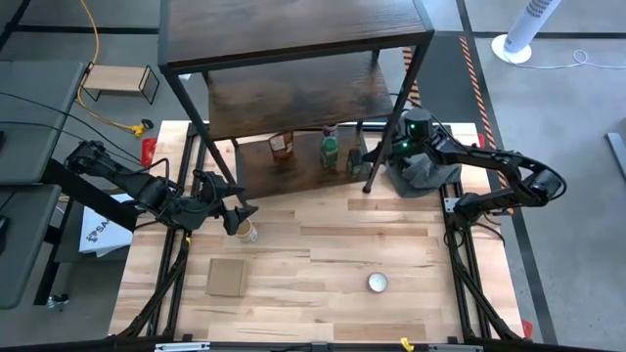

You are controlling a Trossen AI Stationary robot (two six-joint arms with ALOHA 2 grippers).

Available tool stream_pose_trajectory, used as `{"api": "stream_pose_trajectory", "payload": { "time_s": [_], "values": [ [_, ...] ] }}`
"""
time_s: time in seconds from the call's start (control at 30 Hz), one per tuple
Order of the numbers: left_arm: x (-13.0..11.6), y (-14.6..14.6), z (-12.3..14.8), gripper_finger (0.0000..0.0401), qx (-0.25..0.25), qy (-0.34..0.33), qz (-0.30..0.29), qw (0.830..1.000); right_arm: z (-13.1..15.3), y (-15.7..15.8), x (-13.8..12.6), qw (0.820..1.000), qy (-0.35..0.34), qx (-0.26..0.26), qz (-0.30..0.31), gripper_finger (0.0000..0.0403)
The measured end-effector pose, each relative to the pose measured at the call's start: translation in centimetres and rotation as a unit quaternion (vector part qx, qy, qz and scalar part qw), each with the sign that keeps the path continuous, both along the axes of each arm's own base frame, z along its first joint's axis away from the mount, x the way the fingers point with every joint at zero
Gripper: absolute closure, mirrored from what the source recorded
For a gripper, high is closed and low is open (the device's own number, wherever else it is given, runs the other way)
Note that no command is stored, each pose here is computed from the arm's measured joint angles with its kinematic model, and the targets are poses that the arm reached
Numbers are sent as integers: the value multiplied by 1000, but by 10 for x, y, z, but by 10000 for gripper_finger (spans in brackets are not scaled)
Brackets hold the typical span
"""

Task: Shelf spices
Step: Remove the black seasoning can from the shelf

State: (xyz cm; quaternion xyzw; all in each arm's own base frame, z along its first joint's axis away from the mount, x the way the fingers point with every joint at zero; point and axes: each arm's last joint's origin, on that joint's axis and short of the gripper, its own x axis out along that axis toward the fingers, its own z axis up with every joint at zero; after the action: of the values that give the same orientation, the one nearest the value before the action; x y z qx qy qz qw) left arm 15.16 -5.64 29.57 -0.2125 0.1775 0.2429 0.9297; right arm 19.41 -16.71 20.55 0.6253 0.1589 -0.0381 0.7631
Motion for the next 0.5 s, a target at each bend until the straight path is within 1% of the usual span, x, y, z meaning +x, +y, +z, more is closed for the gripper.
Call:
{"api": "stream_pose_trajectory", "payload": {
  "time_s": [0.23, 0.33, 0.5],
  "values": [
    [0, 0, 0, 11, 1, 1, 0, 1000, 2, 9, 9, 1000, -7, -15, 15, 403],
    [0, 0, 0, 11, 3, 1, 2, 1000, 3, 10, 11, 1000, -10, -22, 10, 403],
    [0, 0, 0, 11, 4, 1, 4, 1000, 3, 0, 5, 999, 2, -33, -42, 403]
  ]
}}
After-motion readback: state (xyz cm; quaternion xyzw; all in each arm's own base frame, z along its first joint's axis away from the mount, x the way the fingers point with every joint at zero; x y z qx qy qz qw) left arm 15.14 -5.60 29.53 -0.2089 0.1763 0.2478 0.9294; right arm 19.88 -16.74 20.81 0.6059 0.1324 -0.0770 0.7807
